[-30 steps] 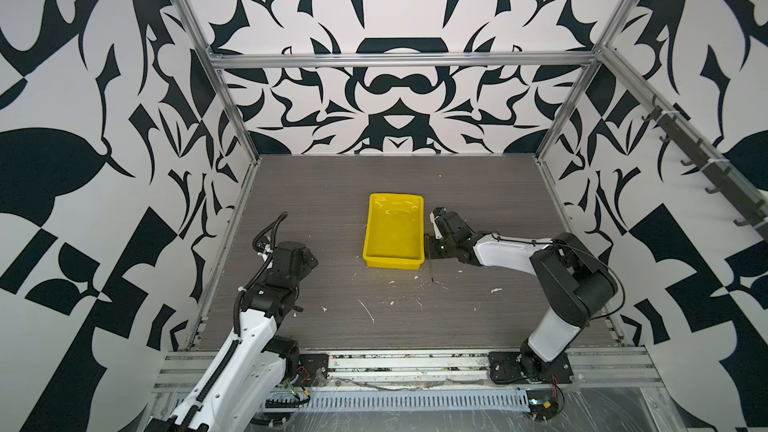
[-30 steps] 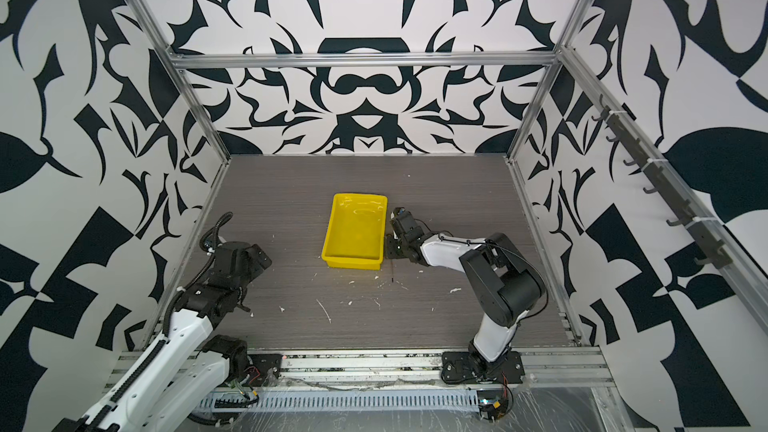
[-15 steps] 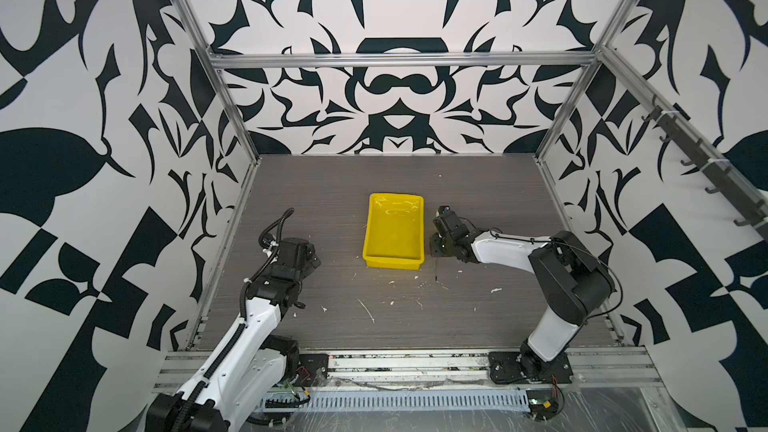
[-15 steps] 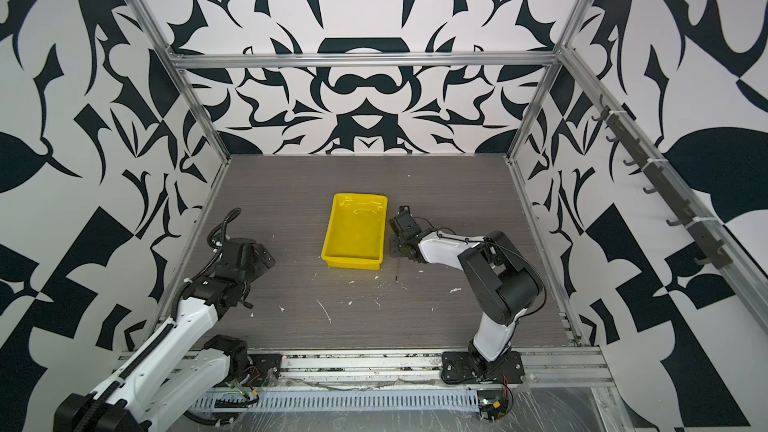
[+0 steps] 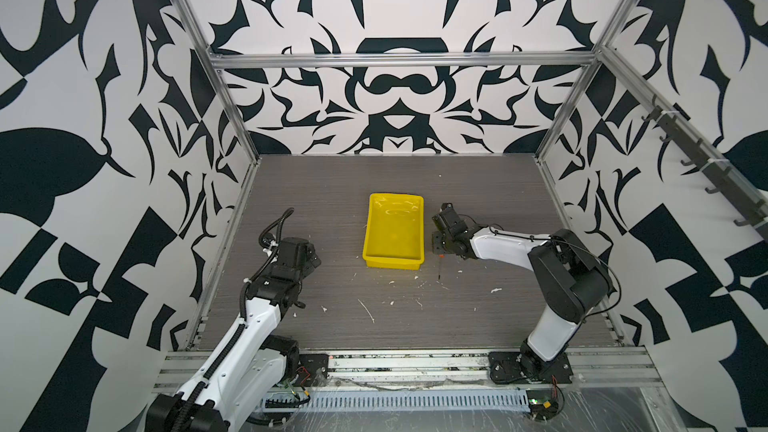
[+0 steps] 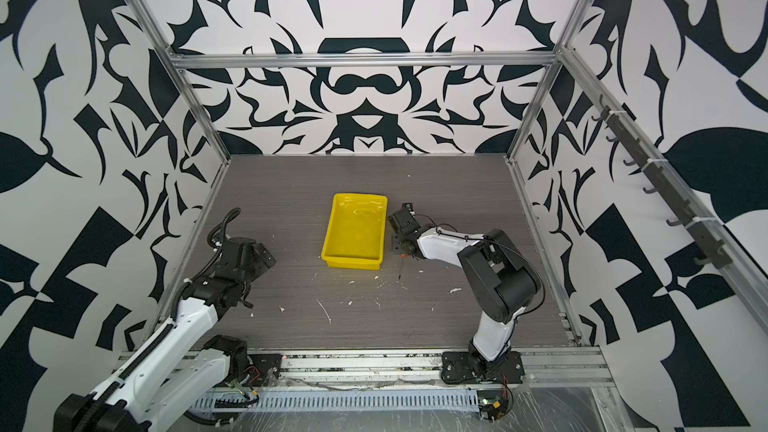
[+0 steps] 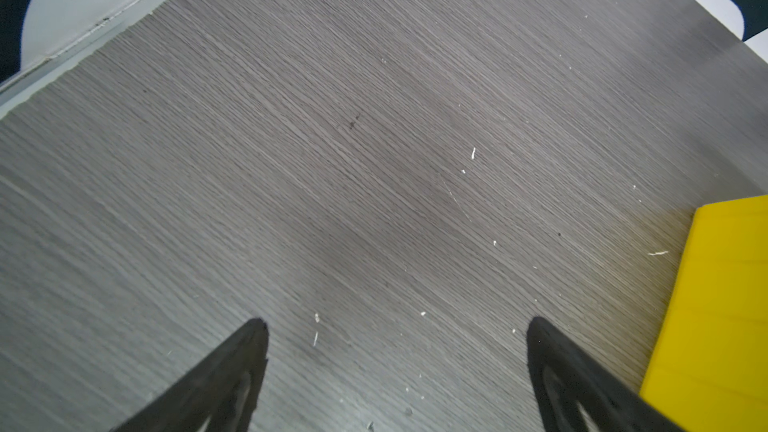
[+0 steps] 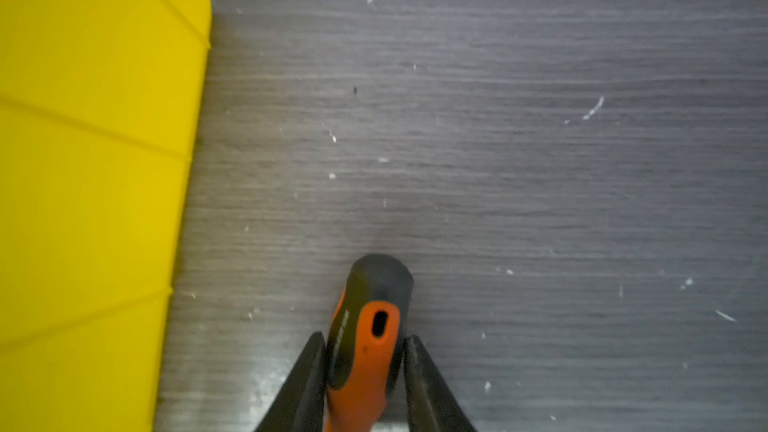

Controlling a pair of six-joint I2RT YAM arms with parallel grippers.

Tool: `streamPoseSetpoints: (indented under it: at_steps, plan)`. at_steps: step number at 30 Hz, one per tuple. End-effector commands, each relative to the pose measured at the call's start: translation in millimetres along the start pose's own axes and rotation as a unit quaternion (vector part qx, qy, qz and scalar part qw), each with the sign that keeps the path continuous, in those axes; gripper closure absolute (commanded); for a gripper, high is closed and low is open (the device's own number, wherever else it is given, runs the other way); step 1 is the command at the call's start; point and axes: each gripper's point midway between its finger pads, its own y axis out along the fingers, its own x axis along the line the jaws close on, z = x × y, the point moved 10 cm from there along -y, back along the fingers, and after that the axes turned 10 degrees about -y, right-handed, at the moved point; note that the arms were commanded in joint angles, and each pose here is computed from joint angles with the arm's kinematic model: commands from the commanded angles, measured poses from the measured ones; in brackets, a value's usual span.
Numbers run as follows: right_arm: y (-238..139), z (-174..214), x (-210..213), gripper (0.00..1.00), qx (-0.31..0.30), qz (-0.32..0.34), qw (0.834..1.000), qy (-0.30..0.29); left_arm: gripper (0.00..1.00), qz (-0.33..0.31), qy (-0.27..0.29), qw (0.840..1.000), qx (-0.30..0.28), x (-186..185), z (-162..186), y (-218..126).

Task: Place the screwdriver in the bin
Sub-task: 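Lift the screwdriver with the right gripper and raise it above the table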

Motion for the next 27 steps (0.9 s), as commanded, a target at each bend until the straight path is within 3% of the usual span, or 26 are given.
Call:
streamPoseSetpoints:
  at_steps: [1,10,15,18,23,27]
  plan:
    - [-1,-4,0,0.66,-0.001,-0.005,1.000,0.028,0.00,0.009,-0.006,1.000,0.003,-3,-2,-2]
    - [-2,3,-5,0.74,0.007,-0.028,0.997,0.065,0.00,0.011,0.008,1.000,0.008,-10,-5,1]
    - [-1,6,-5,0.71,0.014,-0.027,0.997,0.074,0.00,0.001,0.002,1.000,0.003,-5,-5,-3]
    - [-3,8,-9,0.70,0.015,-0.013,0.997,0.069,0.00,-0.001,-0.030,1.000,-0.002,-3,-7,-8]
    - [3,22,-18,0.64,0.015,0.031,0.997,0.072,0.00,0.125,-0.104,0.987,-0.015,-29,-20,-18]
    - [7,28,-17,0.62,0.043,0.037,0.995,0.085,0.00,0.174,-0.133,0.974,-0.052,-49,-32,-12]
